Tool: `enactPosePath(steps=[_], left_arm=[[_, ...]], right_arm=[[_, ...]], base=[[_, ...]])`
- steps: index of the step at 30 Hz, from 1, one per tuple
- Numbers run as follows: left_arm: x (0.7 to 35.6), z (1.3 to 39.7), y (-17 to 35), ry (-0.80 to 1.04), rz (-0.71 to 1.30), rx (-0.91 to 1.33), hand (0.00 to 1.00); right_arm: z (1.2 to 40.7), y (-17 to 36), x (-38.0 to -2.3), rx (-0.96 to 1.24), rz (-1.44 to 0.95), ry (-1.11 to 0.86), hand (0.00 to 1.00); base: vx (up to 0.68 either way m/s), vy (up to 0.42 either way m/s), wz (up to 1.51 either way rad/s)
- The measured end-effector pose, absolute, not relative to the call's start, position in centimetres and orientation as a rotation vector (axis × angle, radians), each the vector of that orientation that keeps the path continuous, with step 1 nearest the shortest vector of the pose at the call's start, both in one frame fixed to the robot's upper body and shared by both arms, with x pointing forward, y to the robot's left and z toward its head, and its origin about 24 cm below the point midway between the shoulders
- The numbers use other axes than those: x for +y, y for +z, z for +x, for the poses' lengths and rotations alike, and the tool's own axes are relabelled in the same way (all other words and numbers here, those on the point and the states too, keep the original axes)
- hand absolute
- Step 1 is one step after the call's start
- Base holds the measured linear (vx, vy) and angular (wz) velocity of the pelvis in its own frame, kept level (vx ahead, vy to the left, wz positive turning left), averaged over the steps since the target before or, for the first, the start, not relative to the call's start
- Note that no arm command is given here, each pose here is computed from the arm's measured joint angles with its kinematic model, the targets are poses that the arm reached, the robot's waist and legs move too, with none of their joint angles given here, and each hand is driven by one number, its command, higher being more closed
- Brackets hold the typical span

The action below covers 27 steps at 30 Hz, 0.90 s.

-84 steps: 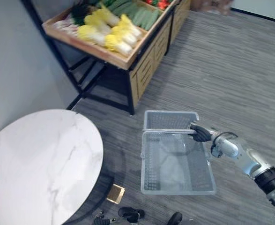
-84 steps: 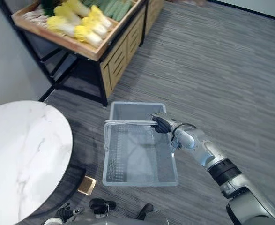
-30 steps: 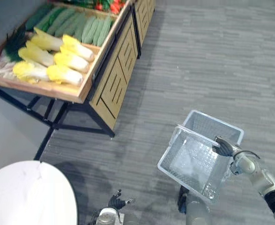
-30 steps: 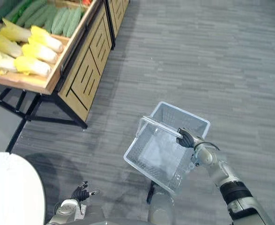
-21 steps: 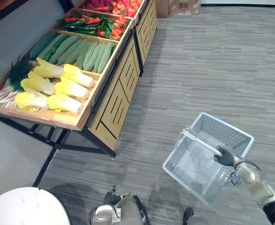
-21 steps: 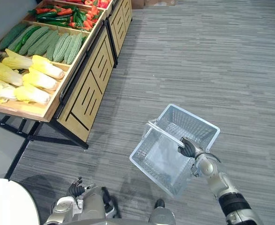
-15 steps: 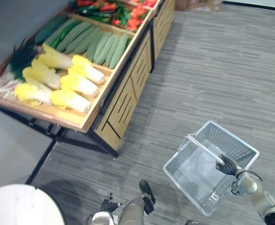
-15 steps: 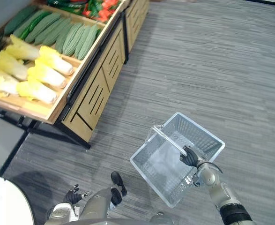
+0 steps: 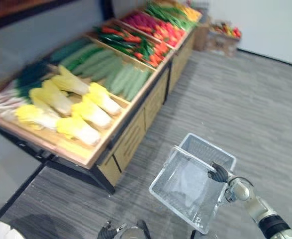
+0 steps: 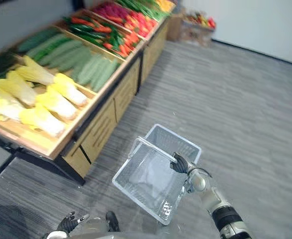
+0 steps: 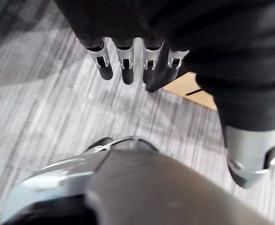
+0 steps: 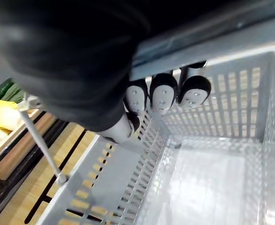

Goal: Pick vegetable in the basket

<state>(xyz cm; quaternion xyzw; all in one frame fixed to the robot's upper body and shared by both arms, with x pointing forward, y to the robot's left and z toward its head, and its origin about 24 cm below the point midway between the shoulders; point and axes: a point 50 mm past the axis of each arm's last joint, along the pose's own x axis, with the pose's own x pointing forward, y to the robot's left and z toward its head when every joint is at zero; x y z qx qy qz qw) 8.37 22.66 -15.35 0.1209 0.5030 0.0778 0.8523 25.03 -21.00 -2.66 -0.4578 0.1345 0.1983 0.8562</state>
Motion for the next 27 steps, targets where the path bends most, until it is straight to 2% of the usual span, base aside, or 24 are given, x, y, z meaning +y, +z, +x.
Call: enactPosePath(steps=[5, 11, 13, 19, 27], left_arm=[[22.3, 8.5, -15.4, 0.154, 0.240, 1.058, 0.00], [23.1, 8.7, -15.5, 0.158, 0.259, 1.077, 0.00], [20.8, 8.6, -16.1, 0.132, 0.199, 1.095, 0.00], [20.9, 7.9, -16.2, 0.221, 0.122, 1.106, 0.00], [20.9, 7.9, -16.2, 0.260, 0.085, 1.112, 0.00]], right_arm=[[25.1, -2.5, -21.8, 0.296, -0.957, 0.383, 1.00], [24.7, -2.7, -22.0, 0.313, -0.942, 0.367, 1.00], [24.8, -2.5, -23.1, 0.340, -0.950, 0.328, 1.00], [24.5, -3.1, -22.9, 0.364, -0.949, 0.357, 1.00], [23.0, -4.4, -23.5, 0.430, -0.923, 0.336, 1.00]], base=[[0.34, -0.206, 1.19], [0.38, -0.539, 1.05], [0.25, -0.396, 0.63], [0.25, -0.411, 0.79], [0.06, -0.018, 0.81]])
